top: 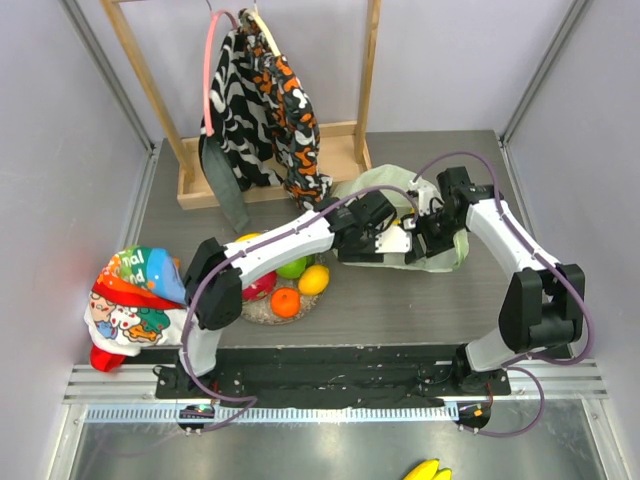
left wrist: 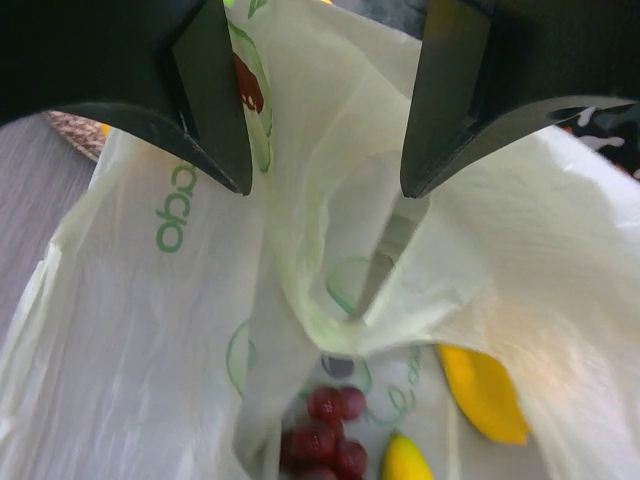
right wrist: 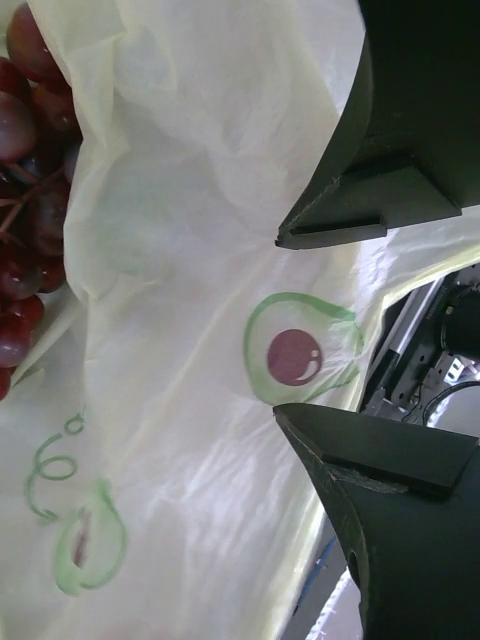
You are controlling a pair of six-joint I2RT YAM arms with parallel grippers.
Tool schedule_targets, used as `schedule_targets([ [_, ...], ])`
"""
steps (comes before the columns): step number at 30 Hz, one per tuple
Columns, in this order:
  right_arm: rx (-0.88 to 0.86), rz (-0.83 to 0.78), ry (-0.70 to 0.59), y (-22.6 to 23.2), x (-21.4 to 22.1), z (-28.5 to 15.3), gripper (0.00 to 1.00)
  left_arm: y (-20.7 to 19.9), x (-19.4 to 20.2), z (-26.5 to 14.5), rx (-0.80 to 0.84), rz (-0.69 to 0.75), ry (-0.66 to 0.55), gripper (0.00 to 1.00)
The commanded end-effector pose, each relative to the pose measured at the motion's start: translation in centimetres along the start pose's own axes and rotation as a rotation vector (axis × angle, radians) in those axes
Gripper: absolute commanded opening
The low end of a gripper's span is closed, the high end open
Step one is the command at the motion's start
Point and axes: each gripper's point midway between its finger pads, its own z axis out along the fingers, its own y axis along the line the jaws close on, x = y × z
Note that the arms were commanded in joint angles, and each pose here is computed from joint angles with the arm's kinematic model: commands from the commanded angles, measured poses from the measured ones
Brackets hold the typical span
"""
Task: Take the fake fruits out of the plastic bag
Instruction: Adjust the plastic bag at the center of the board.
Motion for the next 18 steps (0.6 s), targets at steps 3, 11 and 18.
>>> schedule_targets([
  [3,0.005,-0.003,-0.089,0.4,-1.7,-1.2,0.71,1.6,1.7,1.5,-0.142,0.099,0.099,0.54],
  [11,-0.021,-0.039,-0.121,1.1,-2.8,-2.2,0.71,4.6,2.4,-0.6,-0.232,-0.168,0.098,0.0],
  [18,-0.11,-0.166,-0.245,3.1,-7.3,-4.1,0.71,7.6,0.5,-7.7,-0.29,-0.478,-0.138,0.0],
])
